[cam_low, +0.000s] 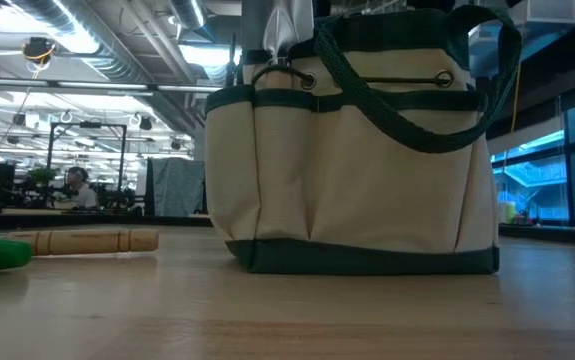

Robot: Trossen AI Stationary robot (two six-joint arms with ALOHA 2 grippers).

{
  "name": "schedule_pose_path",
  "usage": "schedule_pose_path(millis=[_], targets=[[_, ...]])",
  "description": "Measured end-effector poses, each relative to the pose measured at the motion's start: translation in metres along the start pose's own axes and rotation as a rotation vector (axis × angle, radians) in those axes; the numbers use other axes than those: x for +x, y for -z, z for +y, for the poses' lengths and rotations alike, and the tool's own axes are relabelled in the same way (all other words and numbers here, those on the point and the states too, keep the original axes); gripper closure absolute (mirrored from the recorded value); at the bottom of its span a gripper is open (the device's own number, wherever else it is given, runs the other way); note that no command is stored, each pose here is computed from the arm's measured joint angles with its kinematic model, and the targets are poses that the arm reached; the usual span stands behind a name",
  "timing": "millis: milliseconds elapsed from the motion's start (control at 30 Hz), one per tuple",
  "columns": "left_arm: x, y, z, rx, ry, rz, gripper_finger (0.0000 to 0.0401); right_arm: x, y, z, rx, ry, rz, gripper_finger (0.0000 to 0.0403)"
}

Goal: Pick & Place Garden tools in Gardening bag
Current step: Put the green fruit pruner into the green gardening bag

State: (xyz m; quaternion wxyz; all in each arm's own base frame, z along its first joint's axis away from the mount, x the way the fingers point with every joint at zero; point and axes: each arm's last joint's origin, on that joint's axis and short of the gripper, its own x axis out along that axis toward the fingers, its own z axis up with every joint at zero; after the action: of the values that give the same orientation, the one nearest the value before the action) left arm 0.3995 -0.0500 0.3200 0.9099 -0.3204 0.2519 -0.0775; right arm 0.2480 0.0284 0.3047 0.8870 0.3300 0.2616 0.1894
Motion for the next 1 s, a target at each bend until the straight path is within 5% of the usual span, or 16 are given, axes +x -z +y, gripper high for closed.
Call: schedule_pose_path(millis=[233,500,1000], targets=[[-0.006,0.000,-0.003,0.002,-0.091,-0.057,0.0344,-0.013,0.003,0.001,0.039,0.117,-0.041,0.0232],[-0.005,0.018,-0.023,-0.029,-0.340,-0.236,0.0344,-0.031,0.013,0.001,0.164,0.336,-0.113,0.0231],[0.003,0.034,-0.083,-0.069,-0.641,-0.590,0.0344,-0.022,0.028,0.023,0.216,0.331,-0.139,0.0231]])
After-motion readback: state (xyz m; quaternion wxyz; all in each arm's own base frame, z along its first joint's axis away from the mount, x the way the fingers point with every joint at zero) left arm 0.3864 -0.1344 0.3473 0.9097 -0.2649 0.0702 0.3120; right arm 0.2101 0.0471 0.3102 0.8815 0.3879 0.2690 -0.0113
